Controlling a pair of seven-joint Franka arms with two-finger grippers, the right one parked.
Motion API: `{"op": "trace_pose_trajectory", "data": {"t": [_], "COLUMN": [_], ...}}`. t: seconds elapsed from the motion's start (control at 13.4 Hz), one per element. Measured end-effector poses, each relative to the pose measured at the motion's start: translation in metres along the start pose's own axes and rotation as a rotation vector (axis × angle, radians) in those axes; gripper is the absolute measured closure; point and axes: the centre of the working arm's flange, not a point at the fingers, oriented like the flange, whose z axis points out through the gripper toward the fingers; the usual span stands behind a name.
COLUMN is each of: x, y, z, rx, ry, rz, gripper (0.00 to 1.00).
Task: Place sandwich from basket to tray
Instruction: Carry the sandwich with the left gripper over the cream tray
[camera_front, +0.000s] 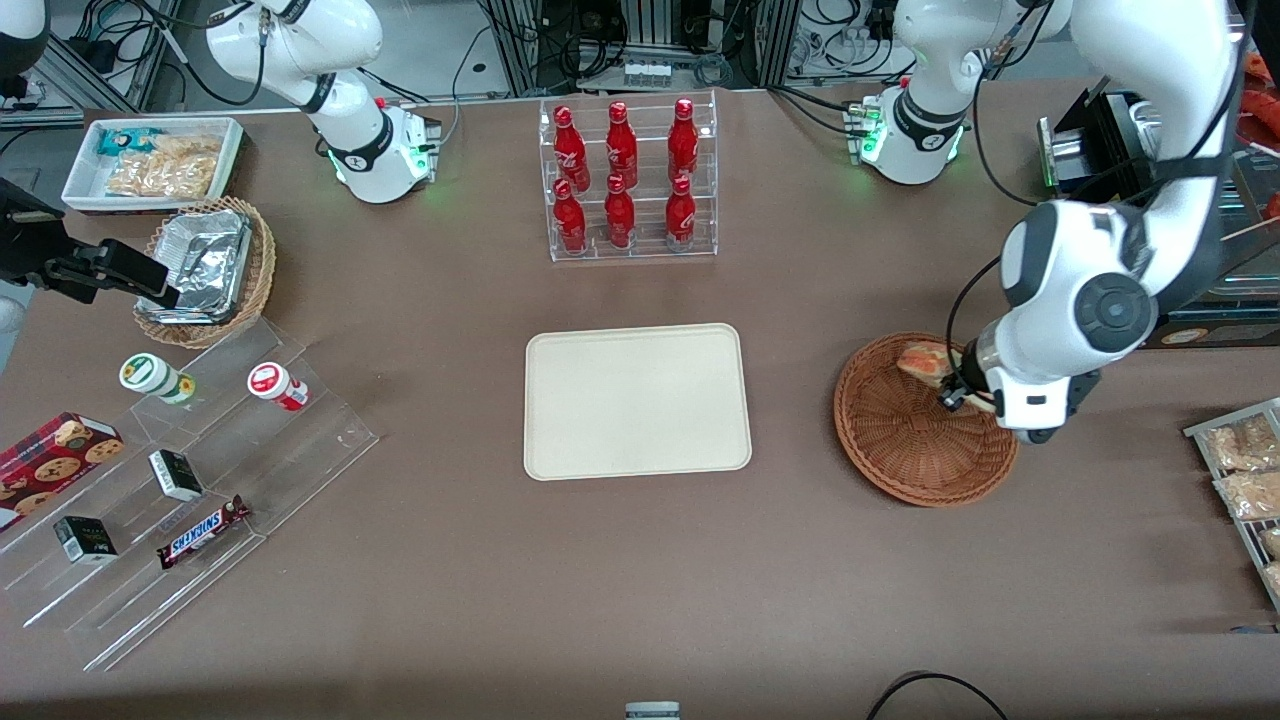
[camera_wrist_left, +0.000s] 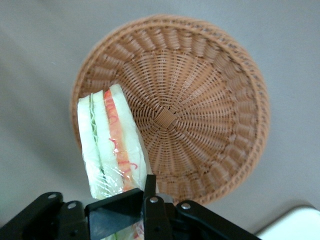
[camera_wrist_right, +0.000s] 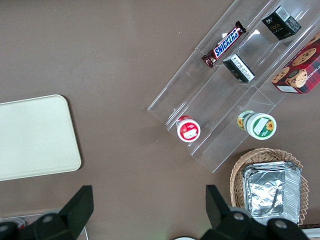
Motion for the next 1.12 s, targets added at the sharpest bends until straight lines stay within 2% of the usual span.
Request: {"op": "trace_pose_trajectory", "data": {"t": [0.07, 0.3, 0.52, 0.67, 0.82, 1.12], "x": [-0.008, -0.051, -0.119, -0.172, -0.225, -0.303], "y": [0.009, 0.046, 0.102, 0.149, 0.19, 0.246], "z": [-0.029, -0.079, -0.067, -0.046, -0.023, 0.018], "rx": [0.005, -0.013, -0.012, -0.037, -0.091, -0.278], "ry": [0.008, 0.036, 0.04, 0.047, 0.061, 0.097], "rz": [0.021, 0.113, 0.254, 0.349, 0.431, 0.496], "gripper": [0.97, 0.96, 0.96, 0.95, 0.95, 0.96]}}
